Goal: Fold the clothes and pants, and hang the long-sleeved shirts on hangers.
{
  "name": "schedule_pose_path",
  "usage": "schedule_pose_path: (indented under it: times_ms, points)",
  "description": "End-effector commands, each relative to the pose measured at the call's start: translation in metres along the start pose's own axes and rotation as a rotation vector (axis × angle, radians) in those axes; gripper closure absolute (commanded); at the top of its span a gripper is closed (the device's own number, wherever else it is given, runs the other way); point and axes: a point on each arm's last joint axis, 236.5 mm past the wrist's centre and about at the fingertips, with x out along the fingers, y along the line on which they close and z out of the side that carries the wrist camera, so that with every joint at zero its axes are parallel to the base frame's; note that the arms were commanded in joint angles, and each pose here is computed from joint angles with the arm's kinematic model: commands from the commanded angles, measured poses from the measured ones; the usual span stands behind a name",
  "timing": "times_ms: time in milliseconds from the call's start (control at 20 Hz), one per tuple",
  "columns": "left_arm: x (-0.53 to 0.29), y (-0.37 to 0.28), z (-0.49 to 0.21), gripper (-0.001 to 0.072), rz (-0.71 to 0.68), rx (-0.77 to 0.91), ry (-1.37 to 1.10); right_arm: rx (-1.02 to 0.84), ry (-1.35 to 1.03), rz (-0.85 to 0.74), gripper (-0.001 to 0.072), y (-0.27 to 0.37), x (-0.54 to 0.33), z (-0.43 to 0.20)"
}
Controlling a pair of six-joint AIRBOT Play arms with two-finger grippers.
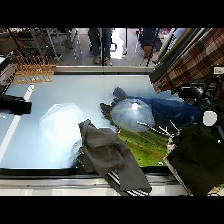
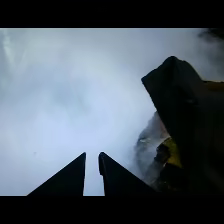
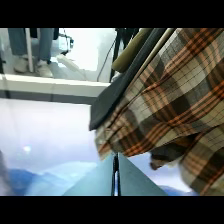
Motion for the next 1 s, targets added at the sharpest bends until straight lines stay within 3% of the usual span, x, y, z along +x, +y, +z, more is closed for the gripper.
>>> schedule_pose_path:
  times_ms: [0,50,200,250,350,400,450,500,550,600,700,850,950]
  points:
    - [0.012,-0.047,0.013,0.0477,-0.219,-0.041,-0.019,0.360,0.044,0.067,0.0681,0.017,-0.007,-0.003]
    - [0.016,-0.053,0.012,0.0450,-0.248,-0.048,-0.003,0.409,0.051,0.089,0.0681,0.023,-0.014,0.001]
    - [0.028,-0.062,0.013,0.0158,-0.302,-0.066,0.021,0.331,0.033,0.104,0.0683,0.022,-0.049,0.025]
    - [0.034,-0.062,0.012,0.0098,-0.307,-0.070,0.034,0.269,0.019,0.094,0.0680,0.016,-0.064,0.037]
    - [0.049,-0.060,0.009,0.0097,-0.314,-0.078,0.068,0.102,-0.017,0.066,0.0666,0.005,-0.101,0.063]
    - [0.057,-0.062,0.006,0.0098,-0.327,-0.084,0.092,0.073,-0.023,0.061,0.0565,0.003,-0.119,0.070]
    - [0.065,-0.066,0.002,0.0097,-0.352,-0.093,0.123,0.071,-0.001,0.064,0.0366,0.003,-0.133,0.069]
    - [0.075,-0.074,-0.002,0.0097,-0.393,-0.107,0.154,0.093,0.073,0.080,0.0267,0.006,-0.141,0.053]
    - [0.084,-0.082,-0.005,0.0098,-0.438,-0.129,0.179,0.127,0.214,0.110,0.0259,0.013,-0.145,0.020]
    - [0.094,-0.094,-0.009,0.0098,-0.496,-0.155,0.210,0.139,0.366,0.159,0.0198,0.026,-0.149,-0.018]
    - [0.116,-0.110,-0.024,0.0097,-0.569,-0.183,0.288,0.204,0.640,0.368,0.0121,0.076,-0.166,-0.091]
    - [0.145,-0.127,-0.066,0.0090,-0.616,-0.189,0.465,0.330,0.859,0.797,0.0121,0.175,-0.214,-0.158]
    - [0.162,-0.142,-0.091,0.0089,-0.639,-0.183,0.562,0.257,0.978,0.863,0.0099,0.209,-0.235,-0.209]
